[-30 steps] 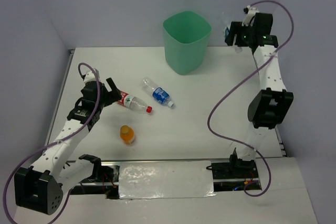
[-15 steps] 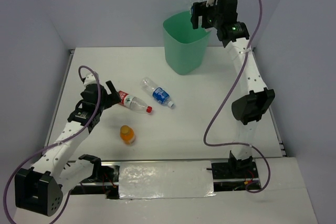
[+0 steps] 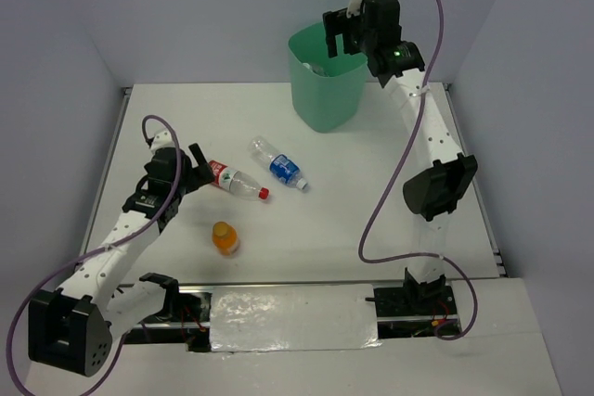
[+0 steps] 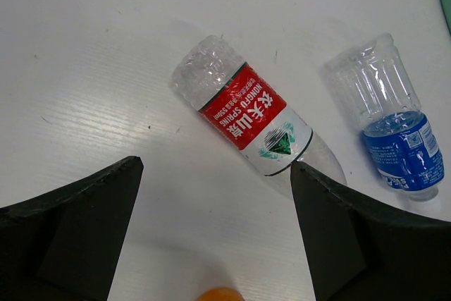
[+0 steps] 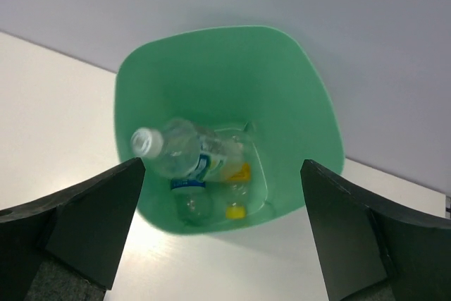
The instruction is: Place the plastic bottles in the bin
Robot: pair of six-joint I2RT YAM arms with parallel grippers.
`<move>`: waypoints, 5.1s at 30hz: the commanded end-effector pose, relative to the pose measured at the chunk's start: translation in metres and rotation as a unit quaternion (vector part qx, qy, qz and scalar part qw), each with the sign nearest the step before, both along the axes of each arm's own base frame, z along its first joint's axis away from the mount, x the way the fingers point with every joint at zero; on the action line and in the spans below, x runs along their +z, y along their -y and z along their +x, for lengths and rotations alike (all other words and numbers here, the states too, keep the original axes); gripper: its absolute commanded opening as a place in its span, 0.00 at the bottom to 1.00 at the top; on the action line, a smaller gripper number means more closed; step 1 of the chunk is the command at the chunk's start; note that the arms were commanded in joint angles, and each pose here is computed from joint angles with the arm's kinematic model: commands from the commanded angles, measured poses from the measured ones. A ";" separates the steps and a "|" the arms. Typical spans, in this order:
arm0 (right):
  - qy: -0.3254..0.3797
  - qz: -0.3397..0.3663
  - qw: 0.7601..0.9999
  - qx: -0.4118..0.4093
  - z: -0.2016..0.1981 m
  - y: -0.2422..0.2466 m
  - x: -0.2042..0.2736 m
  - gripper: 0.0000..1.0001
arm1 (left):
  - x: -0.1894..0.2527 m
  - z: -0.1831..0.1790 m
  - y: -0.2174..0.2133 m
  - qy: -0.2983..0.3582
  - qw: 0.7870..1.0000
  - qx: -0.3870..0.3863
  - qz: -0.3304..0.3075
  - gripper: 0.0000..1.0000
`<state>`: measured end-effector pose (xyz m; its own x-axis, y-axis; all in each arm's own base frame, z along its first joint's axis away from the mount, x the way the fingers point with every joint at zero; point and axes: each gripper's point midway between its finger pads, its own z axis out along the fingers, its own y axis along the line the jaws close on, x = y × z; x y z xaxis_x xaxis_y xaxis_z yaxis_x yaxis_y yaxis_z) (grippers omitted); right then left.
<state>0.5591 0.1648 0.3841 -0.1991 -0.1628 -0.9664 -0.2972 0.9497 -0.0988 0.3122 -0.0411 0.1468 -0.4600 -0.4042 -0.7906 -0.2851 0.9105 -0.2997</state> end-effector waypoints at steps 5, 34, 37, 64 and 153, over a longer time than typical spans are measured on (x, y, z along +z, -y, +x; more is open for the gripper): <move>0.008 -0.011 0.999 0.050 -0.078 -0.030 0.028 1.00 | 0.011 0.004 -0.003 0.018 1.000 0.017 -0.010 0.99; -0.217 -0.005 0.968 0.126 -0.180 -0.180 -0.289 1.00 | 0.000 -0.031 0.007 0.001 0.997 0.020 -0.081 0.99; -0.226 -0.009 0.968 0.111 -0.175 -0.177 -0.306 1.00 | 0.000 -0.034 0.006 -0.002 0.996 0.025 -0.080 0.99; -0.080 0.035 0.993 0.083 -0.145 -0.137 -0.133 0.45 | 0.005 -0.032 0.004 -0.001 0.997 0.030 -0.076 0.99; -0.070 0.207 0.915 0.339 -0.322 -0.149 -0.106 1.00 | 0.126 0.006 0.162 0.134 0.958 -0.141 -0.209 0.36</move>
<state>0.2289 0.2990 0.2360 -0.4284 0.0096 -0.9035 -0.7810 0.4989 0.3756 0.3228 -0.1984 0.2562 -0.4531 -0.5647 -0.6898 0.0584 0.7533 -0.6551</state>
